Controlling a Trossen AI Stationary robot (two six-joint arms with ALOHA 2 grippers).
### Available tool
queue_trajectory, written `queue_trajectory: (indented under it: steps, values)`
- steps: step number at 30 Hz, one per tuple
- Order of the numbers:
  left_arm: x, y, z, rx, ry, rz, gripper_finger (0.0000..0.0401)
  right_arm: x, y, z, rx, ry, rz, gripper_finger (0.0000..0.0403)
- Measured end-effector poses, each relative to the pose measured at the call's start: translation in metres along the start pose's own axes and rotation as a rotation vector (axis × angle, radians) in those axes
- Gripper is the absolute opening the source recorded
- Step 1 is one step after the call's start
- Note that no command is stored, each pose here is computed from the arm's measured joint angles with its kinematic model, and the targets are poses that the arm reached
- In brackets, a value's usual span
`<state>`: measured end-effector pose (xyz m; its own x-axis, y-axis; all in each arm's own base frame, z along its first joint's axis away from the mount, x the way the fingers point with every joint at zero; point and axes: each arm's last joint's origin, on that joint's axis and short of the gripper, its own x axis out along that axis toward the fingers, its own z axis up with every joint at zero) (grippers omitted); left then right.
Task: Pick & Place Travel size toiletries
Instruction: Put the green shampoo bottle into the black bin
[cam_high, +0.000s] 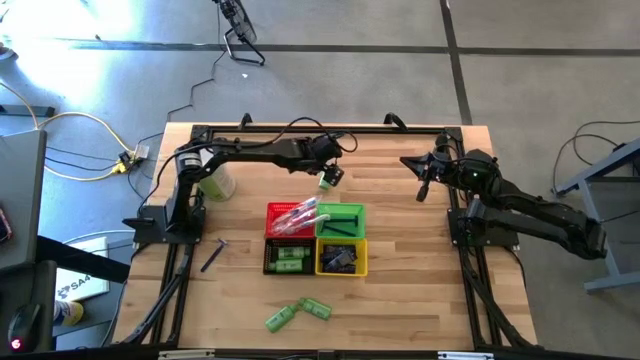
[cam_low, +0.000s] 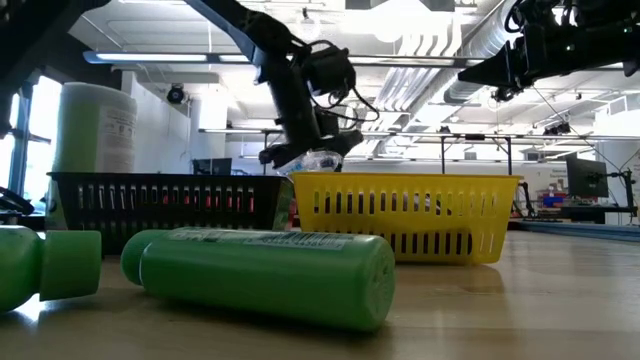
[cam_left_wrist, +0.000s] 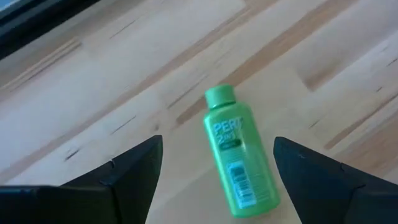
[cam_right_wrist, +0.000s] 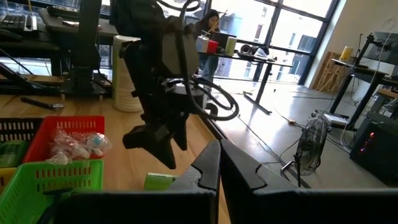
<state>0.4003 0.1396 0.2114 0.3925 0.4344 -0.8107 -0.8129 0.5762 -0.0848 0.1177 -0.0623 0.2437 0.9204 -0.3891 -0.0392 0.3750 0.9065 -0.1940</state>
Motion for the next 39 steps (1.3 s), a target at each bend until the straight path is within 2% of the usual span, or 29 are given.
queue_trajectory:
  steps: [12, 21, 28, 39]
  values:
    - [0.025, -0.007, -0.008, 0.0, 0.044, -0.06, 0.0301, 0.0, 0.0, 0.0, -0.001, 0.0, 0.0, 0.0003]
    - [0.031, -0.007, -0.012, 0.008, 0.07, -0.053, 0.0301, 0.0, 0.0, 0.0, -0.007, 0.0, 0.0, 0.0003]
    - [0.048, -0.01, -0.019, 0.009, 0.091, -0.072, 0.0301, 0.0, 0.0, 0.0, -0.007, 0.001, 0.001, 0.0003]
    - [0.054, -0.011, -0.021, 0.011, 0.102, -0.082, 0.0301, 0.0, 0.0, 0.0, -0.008, 0.001, 0.001, 0.0003]
